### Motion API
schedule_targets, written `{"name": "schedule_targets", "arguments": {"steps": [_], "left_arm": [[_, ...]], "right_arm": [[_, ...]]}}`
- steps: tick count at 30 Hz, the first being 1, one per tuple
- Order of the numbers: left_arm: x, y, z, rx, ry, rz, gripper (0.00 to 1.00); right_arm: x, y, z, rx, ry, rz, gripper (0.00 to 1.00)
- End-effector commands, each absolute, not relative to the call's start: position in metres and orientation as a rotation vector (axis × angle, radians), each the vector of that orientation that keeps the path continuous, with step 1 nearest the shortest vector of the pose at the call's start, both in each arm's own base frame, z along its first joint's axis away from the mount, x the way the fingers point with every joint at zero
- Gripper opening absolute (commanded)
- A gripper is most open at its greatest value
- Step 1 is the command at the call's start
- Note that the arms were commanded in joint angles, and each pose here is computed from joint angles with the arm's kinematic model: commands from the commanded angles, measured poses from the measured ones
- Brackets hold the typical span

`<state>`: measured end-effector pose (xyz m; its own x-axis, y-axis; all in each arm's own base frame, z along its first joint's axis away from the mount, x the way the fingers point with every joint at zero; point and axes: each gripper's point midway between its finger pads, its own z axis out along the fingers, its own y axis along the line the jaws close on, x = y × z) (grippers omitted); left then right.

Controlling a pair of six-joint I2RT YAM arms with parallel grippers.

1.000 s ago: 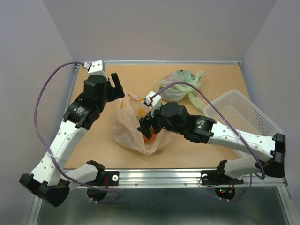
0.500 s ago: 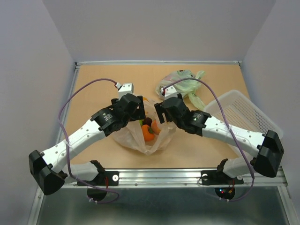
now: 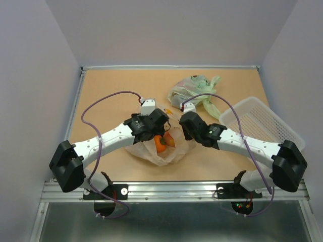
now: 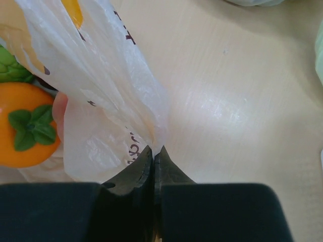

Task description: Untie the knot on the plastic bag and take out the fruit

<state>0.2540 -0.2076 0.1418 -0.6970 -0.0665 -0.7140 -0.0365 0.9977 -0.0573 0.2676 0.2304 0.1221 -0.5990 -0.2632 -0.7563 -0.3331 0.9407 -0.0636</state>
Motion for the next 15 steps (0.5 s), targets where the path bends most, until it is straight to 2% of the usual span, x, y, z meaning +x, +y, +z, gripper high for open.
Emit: {"name": "schedule_targets", "arguments": {"steps": [1,7,10,11,12,14,15], "left_arm": [[0.259,-0.194,0.132,-0.13,2.311,0.068,0.94],[0.254,-0.174,0.107,-0.121,2.343,0.257,0.92],[0.25,-0.16,0.108,-0.138,2.333,0.325,0.81],[0.247,-0.154,0.106,-0.143,2.331,0.345,0.76],[0.244,-0.148,0.11,-0.159,2.319,0.348,0.63],[0.239,-0.139,0.108,-0.163,2.318,0.363,0.47],[0.236,-0.137,0.107,-0.168,2.322,0.355,0.27]], "right_arm": [[0.262,0.241,0.13,-0.398,2.226,0.222,0.04],[0.26,0.233,0.131,-0.39,2.21,0.208,0.02],[0.261,0.222,0.127,-0.351,2.203,0.158,0.02],[0.262,0.219,0.126,-0.342,2.202,0.144,0.02],[0.264,0.212,0.122,-0.314,2.206,0.113,0.01],[0.266,0.204,0.116,-0.284,2.219,0.088,0.01],[0.272,0.195,0.114,-0.24,2.226,0.068,0.01]]}}
